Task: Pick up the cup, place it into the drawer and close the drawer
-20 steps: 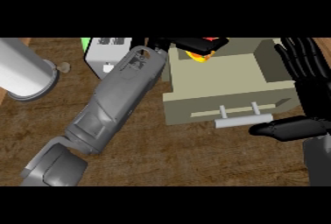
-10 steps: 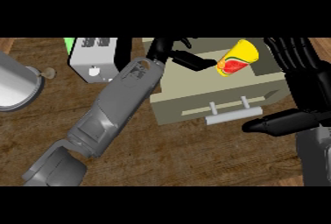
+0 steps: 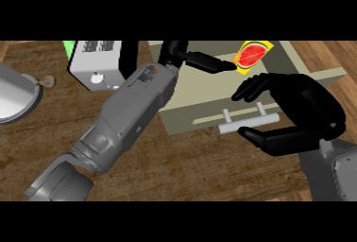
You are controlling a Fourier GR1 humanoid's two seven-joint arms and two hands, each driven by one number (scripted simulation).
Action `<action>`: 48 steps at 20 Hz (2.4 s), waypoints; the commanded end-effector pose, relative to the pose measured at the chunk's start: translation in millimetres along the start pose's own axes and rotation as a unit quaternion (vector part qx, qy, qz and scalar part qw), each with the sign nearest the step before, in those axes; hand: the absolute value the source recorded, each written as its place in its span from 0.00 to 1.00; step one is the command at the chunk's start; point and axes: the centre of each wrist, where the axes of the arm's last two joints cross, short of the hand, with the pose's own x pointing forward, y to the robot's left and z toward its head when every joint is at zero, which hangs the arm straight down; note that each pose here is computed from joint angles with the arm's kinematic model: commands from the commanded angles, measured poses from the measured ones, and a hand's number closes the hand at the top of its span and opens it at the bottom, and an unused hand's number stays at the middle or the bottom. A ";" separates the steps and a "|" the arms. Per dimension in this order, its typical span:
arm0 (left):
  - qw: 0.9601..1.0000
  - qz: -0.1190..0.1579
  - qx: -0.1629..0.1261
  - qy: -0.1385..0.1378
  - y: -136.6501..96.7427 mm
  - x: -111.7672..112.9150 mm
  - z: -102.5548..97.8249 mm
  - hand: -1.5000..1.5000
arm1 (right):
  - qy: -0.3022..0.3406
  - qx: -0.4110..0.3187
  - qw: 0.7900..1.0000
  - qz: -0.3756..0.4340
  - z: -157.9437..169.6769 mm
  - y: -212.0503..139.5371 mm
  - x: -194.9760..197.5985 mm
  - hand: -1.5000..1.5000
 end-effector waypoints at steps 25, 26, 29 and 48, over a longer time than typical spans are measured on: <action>0.989 0.115 0.076 -0.059 50.3 -41.1 31.1 0.00 | 0.343 0.166 0.880 0.282 42.3 12.9 -151.7 1.00; 0.988 0.114 0.078 -0.069 32.2 -30.4 25.1 0.00 | 0.355 0.168 0.874 0.287 52.4 6.4 -162.8 1.00; 0.987 0.120 0.087 -0.060 72.6 -41.0 38.7 0.00 | 0.352 0.128 0.881 0.288 38.0 -3.6 -175.9 1.00; 0.989 0.130 0.041 -0.048 101.0 -57.7 72.0 0.00 | 0.272 -0.081 0.912 0.296 -21.3 -134.0 -102.5 1.00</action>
